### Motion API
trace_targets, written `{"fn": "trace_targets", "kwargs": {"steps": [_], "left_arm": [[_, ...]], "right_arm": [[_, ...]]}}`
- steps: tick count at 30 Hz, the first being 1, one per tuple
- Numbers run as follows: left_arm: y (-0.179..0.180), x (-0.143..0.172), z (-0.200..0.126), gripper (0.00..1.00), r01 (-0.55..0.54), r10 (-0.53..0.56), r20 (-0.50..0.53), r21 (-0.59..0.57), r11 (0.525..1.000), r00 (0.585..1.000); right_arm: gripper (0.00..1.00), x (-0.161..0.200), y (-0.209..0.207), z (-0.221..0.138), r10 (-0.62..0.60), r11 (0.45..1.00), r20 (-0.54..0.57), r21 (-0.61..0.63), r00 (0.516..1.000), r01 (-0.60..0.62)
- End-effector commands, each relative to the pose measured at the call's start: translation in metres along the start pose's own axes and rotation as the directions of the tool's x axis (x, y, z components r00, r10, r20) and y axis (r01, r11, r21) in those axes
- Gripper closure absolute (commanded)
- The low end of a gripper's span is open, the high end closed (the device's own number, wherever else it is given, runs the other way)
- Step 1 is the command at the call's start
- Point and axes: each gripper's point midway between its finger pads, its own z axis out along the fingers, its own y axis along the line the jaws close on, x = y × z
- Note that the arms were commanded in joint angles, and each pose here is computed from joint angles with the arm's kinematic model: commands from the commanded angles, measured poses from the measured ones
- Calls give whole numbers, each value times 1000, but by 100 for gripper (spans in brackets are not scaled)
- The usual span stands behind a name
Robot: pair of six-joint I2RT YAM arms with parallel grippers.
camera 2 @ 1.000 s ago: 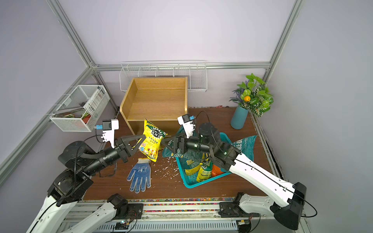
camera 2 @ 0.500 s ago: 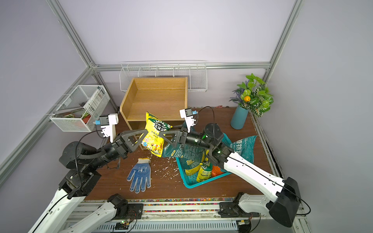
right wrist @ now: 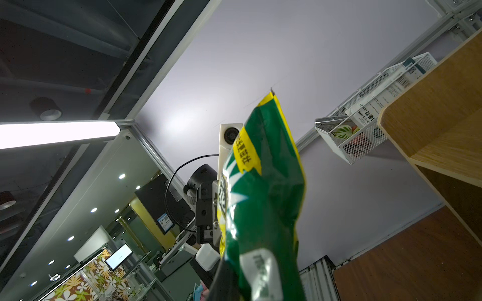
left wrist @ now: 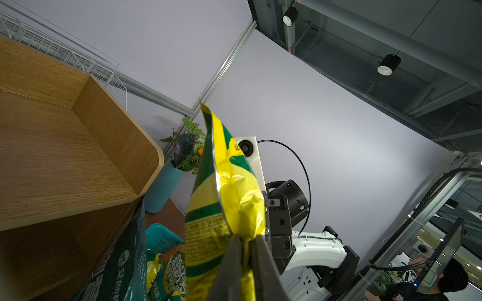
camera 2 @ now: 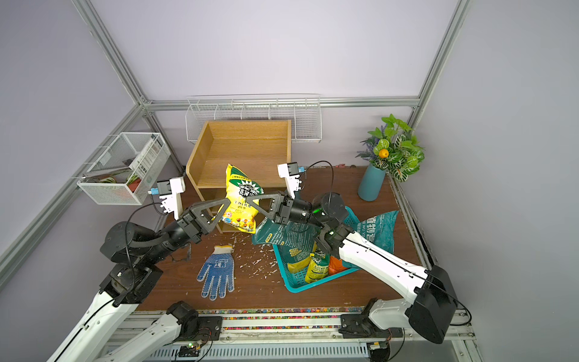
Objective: Take down the fertilizer bag from the shelf
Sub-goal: Place the fertilizer bag in the storage box.
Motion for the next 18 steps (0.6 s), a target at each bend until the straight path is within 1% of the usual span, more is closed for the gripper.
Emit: {"fn": "trace_targets", "kwargs": {"steps": [1, 2, 3, 4, 5, 6, 7, 8, 9, 11, 12, 14, 15, 18], "left_arm": [[5, -8, -7, 13, -12, 15, 55, -52, 999, 998], [16, -10, -11, 0, -7, 16, 81, -115, 993, 997], [29, -12, -16, 0, 0, 20, 103, -187, 982, 995], [41, -13, -21, 0, 3, 29, 122, -253, 967, 992], [54, -11, -27, 0, 11, 33, 131, -320, 947, 991], [66, -7, -32, 0, 18, 35, 135, -369, 929, 990], [75, -3, -35, 0, 21, 35, 133, -398, 917, 991], [84, 3, -37, 0, 27, 29, 125, -425, 905, 992], [92, 11, -38, 0, 35, 16, 111, -443, 896, 994], [104, 25, -36, 0, 50, -16, 77, -463, 885, 997], [109, 32, -34, 0, 60, -37, 58, -469, 881, 998], [117, 44, -29, 0, 71, -68, 23, -471, 879, 997], [119, 48, -26, 0, 75, -80, 9, -468, 880, 997], [123, 55, -20, 0, 79, -99, -20, -463, 883, 995]], "right_arm": [[100, 7, 1, -17, -63, 993, -39, 101, 997, 67], [100, 9, -6, -26, -79, 979, -57, 185, 995, 89], [100, 11, -16, -40, -100, 947, -84, 297, 991, 121], [100, 14, -29, -57, -112, 896, -111, 419, 988, 149], [100, 14, -43, -81, -122, 804, -141, 567, 982, 181], [100, 15, -55, -104, -123, 707, -171, 677, 978, 207], [100, 16, -64, -130, -114, 599, -198, 768, 974, 226], [100, 17, -73, -159, -104, 473, -221, 847, 970, 244], [100, 21, -78, -185, -85, 364, -246, 894, 965, 260], [100, 31, -86, -226, -28, 197, -276, 941, 961, 276], [100, 37, -89, -244, 5, 127, -283, 951, 959, 280], [100, 48, -94, -266, 54, 46, -286, 958, 957, 284], [100, 52, -97, -273, 67, 17, -277, 961, 959, 277], [100, 57, -108, -279, 80, -11, -259, 965, 962, 261]]}}
